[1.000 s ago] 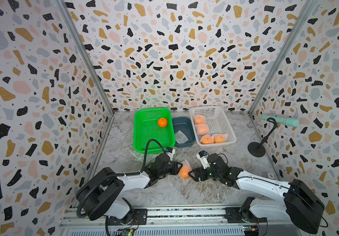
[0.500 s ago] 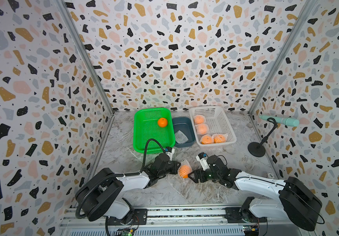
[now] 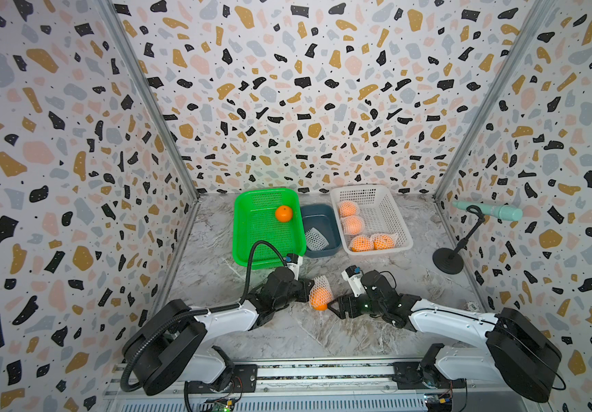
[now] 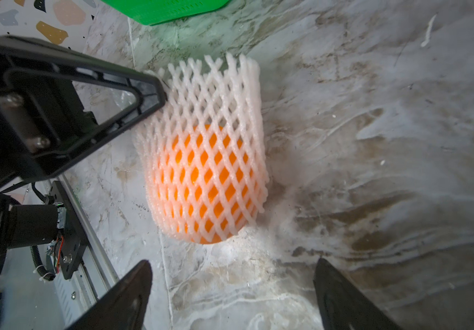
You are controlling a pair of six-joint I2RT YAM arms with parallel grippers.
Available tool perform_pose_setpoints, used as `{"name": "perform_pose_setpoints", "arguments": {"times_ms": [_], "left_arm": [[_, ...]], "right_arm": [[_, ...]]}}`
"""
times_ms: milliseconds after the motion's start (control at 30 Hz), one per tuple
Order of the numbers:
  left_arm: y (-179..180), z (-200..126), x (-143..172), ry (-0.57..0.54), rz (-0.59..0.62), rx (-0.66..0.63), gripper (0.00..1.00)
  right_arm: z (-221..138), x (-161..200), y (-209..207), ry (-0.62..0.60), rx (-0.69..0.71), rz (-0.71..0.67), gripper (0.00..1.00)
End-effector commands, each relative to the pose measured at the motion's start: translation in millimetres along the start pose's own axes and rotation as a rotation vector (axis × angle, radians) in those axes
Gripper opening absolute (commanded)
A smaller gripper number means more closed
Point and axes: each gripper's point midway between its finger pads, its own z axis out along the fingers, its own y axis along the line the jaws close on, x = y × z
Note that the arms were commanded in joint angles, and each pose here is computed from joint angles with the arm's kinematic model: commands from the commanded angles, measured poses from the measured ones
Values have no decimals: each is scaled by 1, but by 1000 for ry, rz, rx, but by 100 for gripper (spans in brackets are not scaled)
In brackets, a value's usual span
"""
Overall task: Remove foam nets from oranges
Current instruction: Remove the foam net from the orange.
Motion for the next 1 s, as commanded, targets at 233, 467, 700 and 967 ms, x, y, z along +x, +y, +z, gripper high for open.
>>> {"name": "perform_pose_setpoints", "arguments": {"times_ms": [233, 467, 700, 967], "left_arm": [[-7, -2, -14, -46, 10, 4, 0], [-13, -6, -26, -79, 17, 12, 0], [-14, -6, -27, -79, 24, 8, 0], [-14, -6, -33, -95, 32, -1, 0]], "right_arm": [[14, 5, 20, 35, -24, -42, 90], [27, 1, 26, 24, 5, -43, 92], [33, -5, 25, 19, 77, -58, 93], [37, -9, 25, 16, 145, -82, 95]]}}
